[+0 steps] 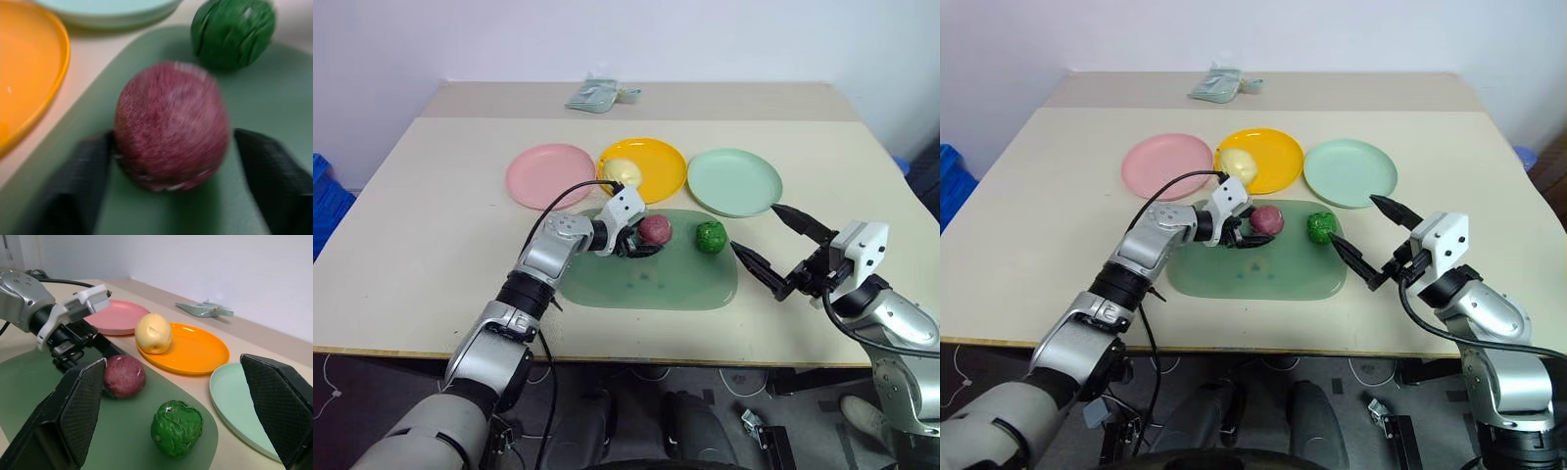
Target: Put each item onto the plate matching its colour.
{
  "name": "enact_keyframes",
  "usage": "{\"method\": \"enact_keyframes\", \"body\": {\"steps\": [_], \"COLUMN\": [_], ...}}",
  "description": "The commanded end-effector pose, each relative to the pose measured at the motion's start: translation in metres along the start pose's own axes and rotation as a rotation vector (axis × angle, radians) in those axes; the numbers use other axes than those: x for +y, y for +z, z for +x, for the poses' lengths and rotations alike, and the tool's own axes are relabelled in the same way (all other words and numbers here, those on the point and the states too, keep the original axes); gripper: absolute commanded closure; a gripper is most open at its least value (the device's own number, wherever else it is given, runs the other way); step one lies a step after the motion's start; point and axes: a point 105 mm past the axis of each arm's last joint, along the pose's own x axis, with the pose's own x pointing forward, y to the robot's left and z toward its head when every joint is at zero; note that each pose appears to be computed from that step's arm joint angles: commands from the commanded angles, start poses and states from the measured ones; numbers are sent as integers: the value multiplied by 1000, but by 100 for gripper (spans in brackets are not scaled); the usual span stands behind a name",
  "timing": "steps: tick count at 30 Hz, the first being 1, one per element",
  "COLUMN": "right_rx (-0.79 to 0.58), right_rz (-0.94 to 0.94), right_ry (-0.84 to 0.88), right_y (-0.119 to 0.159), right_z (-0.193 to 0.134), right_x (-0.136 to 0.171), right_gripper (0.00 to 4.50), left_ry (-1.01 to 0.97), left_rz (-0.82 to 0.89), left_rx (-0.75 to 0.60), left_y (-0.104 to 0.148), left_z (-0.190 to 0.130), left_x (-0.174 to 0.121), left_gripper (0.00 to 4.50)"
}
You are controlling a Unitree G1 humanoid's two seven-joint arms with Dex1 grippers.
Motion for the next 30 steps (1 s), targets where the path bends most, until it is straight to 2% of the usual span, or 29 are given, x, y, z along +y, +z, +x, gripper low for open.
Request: {"method": "enact_keyframes", "body": {"steps": [1,4,9,14,18,22,26,30], "right_rx": [-53,-53,-55,-61,-76,-85,-94,-102], "right_rz": [-54,-53,-54,-43,-33,-30,-33,-36], "right_ry": [-5,-6,1,25,48,67,79,86], "right_y": [18,17,16,13,11,10,10,14], "right_z": [-1,0,2,6,12,18,24,26], "right_x": [1,0,-2,-3,-2,-3,-3,-3], "right_gripper": [0,0,0,0,0,0,0,0], "left_ry": [35,57,175,442,661,846,939,1097], "left_rz": [34,17,-71,-188,-231,-240,-232,-291], "left_rx": [-86,-149,-274,-270,-267,-235,-182,-162], "left_y": [24,33,50,34,26,21,16,12], "left_z": [-7,-16,-52,-100,-118,-118,-104,-106], "left_x": [8,9,20,44,71,101,121,142], "left_gripper": [180,180,180,180,180,180,180,180]}}
